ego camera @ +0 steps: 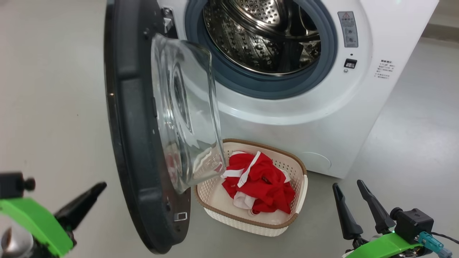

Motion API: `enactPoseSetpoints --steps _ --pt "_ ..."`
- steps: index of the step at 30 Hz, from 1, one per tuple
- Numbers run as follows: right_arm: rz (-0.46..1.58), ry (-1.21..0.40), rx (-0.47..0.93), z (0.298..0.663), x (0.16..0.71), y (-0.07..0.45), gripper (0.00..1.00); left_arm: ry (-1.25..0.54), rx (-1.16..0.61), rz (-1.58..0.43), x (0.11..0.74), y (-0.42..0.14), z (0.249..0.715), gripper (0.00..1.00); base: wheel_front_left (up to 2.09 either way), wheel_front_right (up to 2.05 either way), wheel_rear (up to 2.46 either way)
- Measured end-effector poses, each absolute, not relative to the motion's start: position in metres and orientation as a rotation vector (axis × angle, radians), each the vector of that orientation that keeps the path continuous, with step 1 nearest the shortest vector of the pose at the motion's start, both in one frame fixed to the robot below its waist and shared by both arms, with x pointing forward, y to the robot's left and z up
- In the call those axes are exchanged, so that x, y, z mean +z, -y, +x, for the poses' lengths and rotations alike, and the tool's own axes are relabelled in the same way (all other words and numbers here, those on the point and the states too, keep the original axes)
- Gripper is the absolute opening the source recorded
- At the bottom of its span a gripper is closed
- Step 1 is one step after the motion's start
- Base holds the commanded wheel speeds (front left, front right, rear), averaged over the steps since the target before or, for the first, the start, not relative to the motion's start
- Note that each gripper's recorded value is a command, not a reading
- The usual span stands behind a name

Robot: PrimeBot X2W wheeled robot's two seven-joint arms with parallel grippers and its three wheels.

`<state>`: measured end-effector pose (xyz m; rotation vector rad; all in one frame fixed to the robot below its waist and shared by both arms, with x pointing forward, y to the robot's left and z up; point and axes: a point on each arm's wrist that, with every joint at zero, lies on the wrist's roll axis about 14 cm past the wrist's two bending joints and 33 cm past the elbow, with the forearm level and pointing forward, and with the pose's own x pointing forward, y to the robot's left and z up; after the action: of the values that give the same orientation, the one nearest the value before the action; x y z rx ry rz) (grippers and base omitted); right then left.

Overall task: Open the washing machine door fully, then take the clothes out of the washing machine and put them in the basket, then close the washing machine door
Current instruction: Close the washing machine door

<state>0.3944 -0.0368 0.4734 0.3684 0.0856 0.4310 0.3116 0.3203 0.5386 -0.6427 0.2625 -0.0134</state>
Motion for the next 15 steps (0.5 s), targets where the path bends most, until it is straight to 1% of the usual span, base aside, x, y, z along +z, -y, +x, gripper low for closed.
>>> enactPoseSetpoints --steps 1,2,6,7,9,10,13,15 --pt "0.368 -0.082 0.434 0.394 0.475 0.036 1.00 -0.262 0.002 -0.646 0.533 -0.322 0.307 0.34 0.00 0.00 0.00" --pt "0.367 -0.079 0.437 0.393 0.476 0.035 1.00 -0.263 0.017 -0.650 0.527 -0.323 0.302 0.39 0.00 0.00 0.00" --pt "0.363 -0.075 0.447 0.391 0.478 0.033 1.00 -0.251 0.073 -0.672 0.509 -0.327 0.286 0.51 0.00 0.00 0.00" --pt "0.362 -0.080 0.448 0.389 0.477 0.033 1.00 -0.245 0.087 -0.672 0.506 -0.329 0.283 0.59 0.00 0.00 0.00" --pt "0.360 -0.089 0.450 0.387 0.474 0.032 1.00 -0.234 0.116 -0.661 0.500 -0.333 0.278 0.85 0.00 0.00 0.00" --pt "0.359 -0.087 0.452 0.387 0.475 0.032 1.00 -0.227 0.128 -0.664 0.497 -0.333 0.275 0.90 0.00 0.00 0.00" --pt "0.359 -0.084 0.455 0.386 0.476 0.031 1.00 -0.202 0.166 -0.684 0.488 -0.334 0.270 1.00 0.00 0.00 0.00" --pt "0.358 -0.086 0.457 0.386 0.476 0.030 1.00 -0.196 0.191 -0.684 0.479 -0.335 0.265 1.00 0.00 0.00 0.00"
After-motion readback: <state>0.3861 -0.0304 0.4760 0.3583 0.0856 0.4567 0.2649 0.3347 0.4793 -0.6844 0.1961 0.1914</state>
